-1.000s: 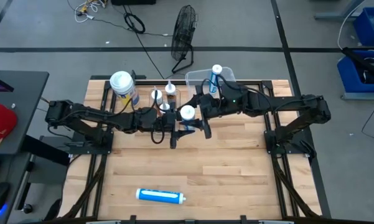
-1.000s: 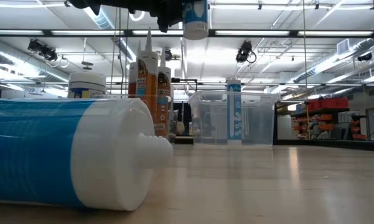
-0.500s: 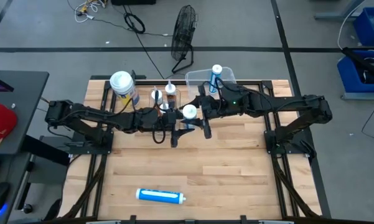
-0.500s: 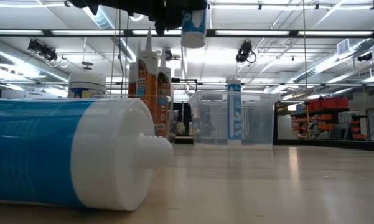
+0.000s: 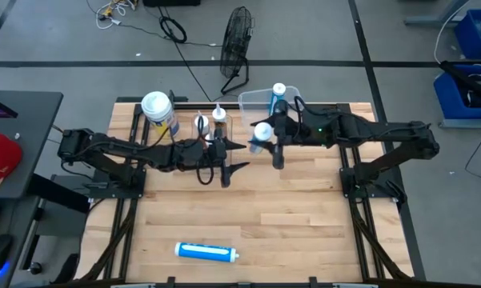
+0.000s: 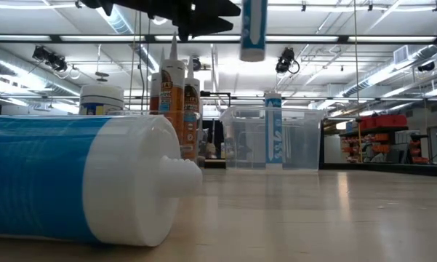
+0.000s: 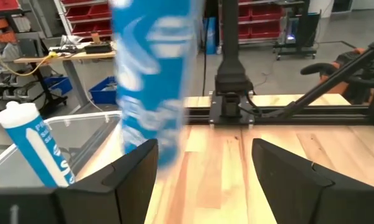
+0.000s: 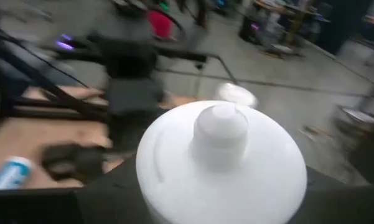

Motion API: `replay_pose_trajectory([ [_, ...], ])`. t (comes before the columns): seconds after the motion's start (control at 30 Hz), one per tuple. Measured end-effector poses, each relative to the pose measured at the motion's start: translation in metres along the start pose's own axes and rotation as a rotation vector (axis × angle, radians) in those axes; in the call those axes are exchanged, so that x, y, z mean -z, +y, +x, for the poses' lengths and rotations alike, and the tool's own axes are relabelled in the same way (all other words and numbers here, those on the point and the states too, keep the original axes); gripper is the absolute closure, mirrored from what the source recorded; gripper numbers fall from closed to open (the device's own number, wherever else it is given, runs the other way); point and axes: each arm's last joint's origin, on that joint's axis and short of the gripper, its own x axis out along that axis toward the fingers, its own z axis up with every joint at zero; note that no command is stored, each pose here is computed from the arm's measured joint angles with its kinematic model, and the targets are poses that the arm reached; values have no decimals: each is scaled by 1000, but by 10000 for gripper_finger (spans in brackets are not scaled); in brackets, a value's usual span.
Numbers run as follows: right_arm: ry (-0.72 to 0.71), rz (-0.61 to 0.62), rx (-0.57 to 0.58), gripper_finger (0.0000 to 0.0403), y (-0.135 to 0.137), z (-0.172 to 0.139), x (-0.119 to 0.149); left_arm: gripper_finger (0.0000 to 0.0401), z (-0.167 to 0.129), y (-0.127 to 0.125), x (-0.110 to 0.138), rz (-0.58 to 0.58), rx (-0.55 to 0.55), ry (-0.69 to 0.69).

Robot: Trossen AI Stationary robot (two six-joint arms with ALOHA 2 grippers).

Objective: Pick & place silicon tubes, Sealant and Lysol wipes
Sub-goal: Put the top blue sealant into the white bin

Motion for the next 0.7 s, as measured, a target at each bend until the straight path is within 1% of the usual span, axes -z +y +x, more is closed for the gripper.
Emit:
replay_pose_trajectory([
  [0.17,45,19,137,193,-17,-7,3,136,-6,-11,-3,5,2,0],
  [0.33,42,95,276,193,-48,-6,7,136,-14,-28,0,31,-27,43],
  [0.43,50,146,340,193,-67,2,12,138,-19,-40,3,55,-46,77],
  [0.53,48,192,384,193,-83,13,19,143,-24,-51,4,72,-65,87],
  [0.63,46,220,394,193,-97,28,27,145,-30,-62,6,98,-76,112],
  [0.7,71,232,398,193,-106,40,36,146,-34,-68,8,113,-98,122],
])
